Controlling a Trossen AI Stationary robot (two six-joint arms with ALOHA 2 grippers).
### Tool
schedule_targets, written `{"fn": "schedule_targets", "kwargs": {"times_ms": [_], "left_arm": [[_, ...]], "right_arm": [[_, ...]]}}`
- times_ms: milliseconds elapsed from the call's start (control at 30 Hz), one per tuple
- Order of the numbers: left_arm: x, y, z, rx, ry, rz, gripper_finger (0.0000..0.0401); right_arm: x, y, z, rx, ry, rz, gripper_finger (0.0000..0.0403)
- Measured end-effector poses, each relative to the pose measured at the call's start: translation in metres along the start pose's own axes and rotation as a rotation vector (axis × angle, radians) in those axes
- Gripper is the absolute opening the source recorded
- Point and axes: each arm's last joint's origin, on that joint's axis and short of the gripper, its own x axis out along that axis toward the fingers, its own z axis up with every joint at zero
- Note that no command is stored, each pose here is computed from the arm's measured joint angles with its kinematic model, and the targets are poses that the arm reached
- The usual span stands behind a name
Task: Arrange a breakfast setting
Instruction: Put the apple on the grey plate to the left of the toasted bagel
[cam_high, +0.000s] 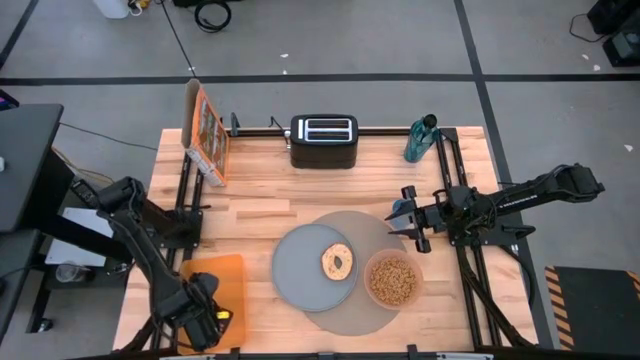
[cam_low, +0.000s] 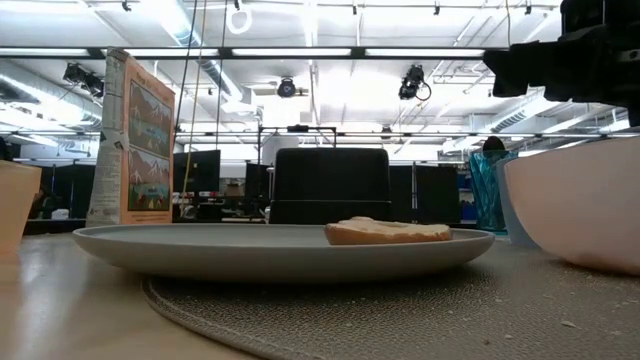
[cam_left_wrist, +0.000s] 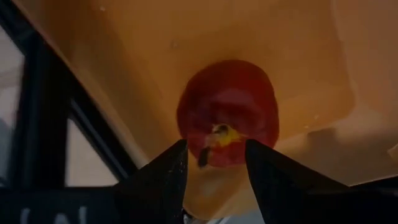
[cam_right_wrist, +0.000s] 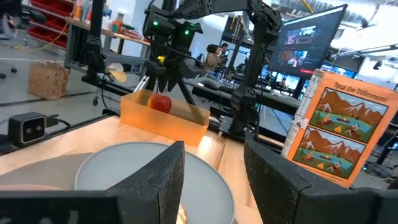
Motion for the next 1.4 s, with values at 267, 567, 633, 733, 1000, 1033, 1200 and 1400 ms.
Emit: {"fn": "schedule_targets", "kwargs": {"times_ms": [267,567,633,733,1000,1033,1200,1400], "left_arm": [[0.009,-0.005,-0.005,0.006,-0.003,0.0,0.0148],[0.009,-0.004,-0.006,0.003,-0.003,0.004,0.011],[0.009,-0.003,-0.005,0.002,-0.007,0.009,0.0097],[0.009,-0.003,-0.005,0.001,-0.01,0.014,0.0078],[0.009,-0.004,-0.004,0.032,-0.008,0.01,0.0019],[0.009,-0.004,-0.003,0.038,-0.007,0.01,0.0019],[0.007,-0.008,0.002,0.053,0.029,0.025,0.0019],[-0.006,-0.006,0.008,0.052,0.054,-0.014,0.0019]], "right_arm": [[0.0,0.0,0.0,0.004,0.001,0.007,0.0174],[0.0,0.0,-0.001,0.005,0.005,0.008,0.0174],[0.0,0.0,-0.001,0.005,0.005,0.008,0.0174],[0.0,0.0,-0.001,0.005,0.006,0.008,0.0174],[0.0,0.0,-0.001,0.005,0.006,0.009,0.0174],[0.0,0.0,-0.001,0.005,0.006,0.009,0.0174],[0.0,0.0,-0.001,0.005,0.006,0.009,0.0174],[0.0,0.0,-0.001,0.005,0.006,0.009,0.0174]]}}
